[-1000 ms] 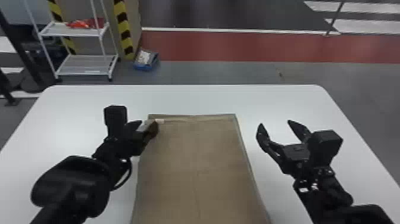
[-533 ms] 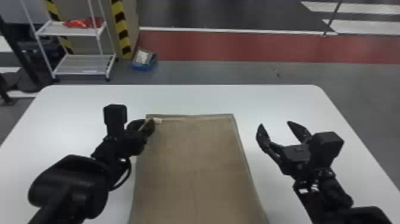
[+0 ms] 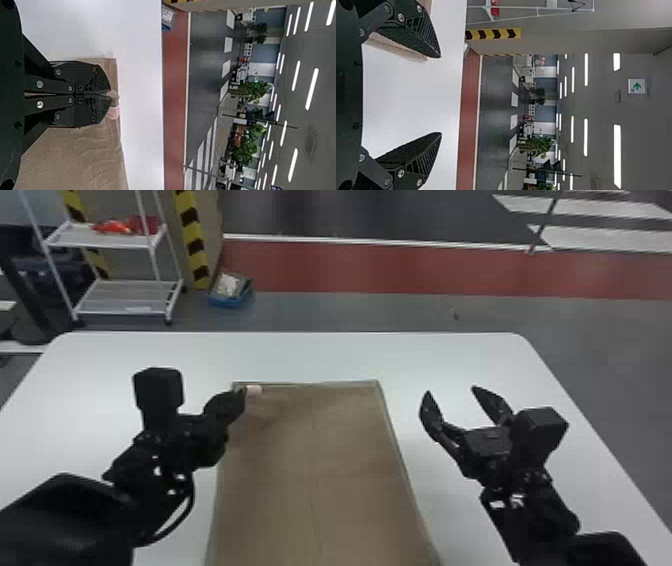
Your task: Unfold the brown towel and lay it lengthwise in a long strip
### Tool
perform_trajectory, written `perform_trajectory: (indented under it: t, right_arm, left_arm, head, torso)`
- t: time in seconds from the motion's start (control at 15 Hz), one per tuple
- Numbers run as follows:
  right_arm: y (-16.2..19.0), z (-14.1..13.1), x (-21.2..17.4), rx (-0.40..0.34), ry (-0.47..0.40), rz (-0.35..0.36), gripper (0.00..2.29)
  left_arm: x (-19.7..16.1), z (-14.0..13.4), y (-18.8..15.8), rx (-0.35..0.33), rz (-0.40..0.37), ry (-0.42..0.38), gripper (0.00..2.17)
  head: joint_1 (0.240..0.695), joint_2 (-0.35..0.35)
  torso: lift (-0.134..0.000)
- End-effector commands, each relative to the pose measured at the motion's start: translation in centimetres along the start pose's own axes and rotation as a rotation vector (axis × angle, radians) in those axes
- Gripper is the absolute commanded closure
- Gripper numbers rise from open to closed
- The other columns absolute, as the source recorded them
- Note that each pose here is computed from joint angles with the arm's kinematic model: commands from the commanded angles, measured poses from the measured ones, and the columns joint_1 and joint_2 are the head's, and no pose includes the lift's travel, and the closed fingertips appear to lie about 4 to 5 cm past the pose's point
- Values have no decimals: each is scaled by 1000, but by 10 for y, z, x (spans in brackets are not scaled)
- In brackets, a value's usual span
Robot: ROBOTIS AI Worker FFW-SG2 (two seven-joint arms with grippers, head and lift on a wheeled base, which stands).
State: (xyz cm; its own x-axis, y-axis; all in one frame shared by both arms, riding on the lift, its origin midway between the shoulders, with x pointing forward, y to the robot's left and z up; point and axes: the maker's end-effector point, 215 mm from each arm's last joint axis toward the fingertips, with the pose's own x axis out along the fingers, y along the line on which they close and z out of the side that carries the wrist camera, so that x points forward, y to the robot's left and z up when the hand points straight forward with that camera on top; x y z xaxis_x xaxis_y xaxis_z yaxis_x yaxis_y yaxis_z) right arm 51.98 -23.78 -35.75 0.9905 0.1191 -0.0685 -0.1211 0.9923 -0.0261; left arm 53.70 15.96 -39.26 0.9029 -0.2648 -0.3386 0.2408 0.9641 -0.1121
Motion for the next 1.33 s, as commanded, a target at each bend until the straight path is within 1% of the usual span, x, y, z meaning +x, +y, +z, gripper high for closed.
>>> perform_trajectory:
  t: [0.0, 0.07, 0.13, 0.2, 0.33, 0.4, 0.47, 0.67, 0.73, 0.8, 0.87, 0.93, 1.13, 1.27]
  right_arm:
    - [1, 9, 2, 18, -17, 4, 211]
    - [1, 16, 6, 28, -32, 4, 211]
    - [3, 24, 13, 32, -44, 7, 232]
    - [6, 32, 19, 40, -54, 12, 282]
    - [21, 56, 38, 64, -92, 30, 282]
    - [33, 60, 52, 60, -96, 48, 282]
    - [39, 54, 67, 59, -84, 48, 282]
    - [57, 27, 106, 49, -30, 80, 289]
    - [65, 16, 115, 42, -4, 105, 377]
    - [76, -2, 121, 10, 59, 155, 383]
    - [86, -20, 121, -1, 128, 198, 383]
    - [90, -32, 120, 1, 165, 220, 383]
    - [92, -52, 118, -14, 222, 263, 383]
    - [89, -62, 119, -26, 239, 271, 407]
  left_arm:
    - [-55, -21, -2, 6, -39, 71, 1517]
    - [-71, -35, -4, -1, -58, 113, 1517]
    - [-86, -55, -7, 4, -68, 172, 1517]
    - [-98, -69, -4, 2, -63, 206, 1517]
    - [-109, -84, -12, -9, -84, 230, 1517]
    - [-115, -87, -18, -11, -97, 235, 1517]
    - [-118, -88, -22, -16, -104, 235, 1517]
    - [-124, -86, -33, -17, -131, 233, 1517]
    - [-124, -86, -32, -16, -129, 232, 1517]
    - [-125, -87, -31, -20, -128, 234, 1517]
    - [-127, -89, -31, -35, -132, 238, 1517]
    - [-127, -90, -33, -44, -140, 234, 1517]
    - [-128, -93, -30, -49, -137, 241, 1517]
    - [-127, -94, -30, -49, -141, 242, 1517]
  head:
    - [695, -83]
    - [695, -81]
    - [695, -78]
    - [695, -76]
    - [695, -65]
    - [695, -60]
    - [695, -54]
    - [695, -26]
    - [695, -21]
    - [695, -10]
    - [695, -1]
    - [695, 9]
    - [695, 31]
    - [695, 34]
  torso:
    - [-123]
    - [-123]
    - [-123]
    - [-123]
    - [-123]
    - [-123]
    - [-123]
    - [-123]
    - [-123]
    - [-123]
    - [-123]
    - [-123]
    - [-123]
    - [-123]
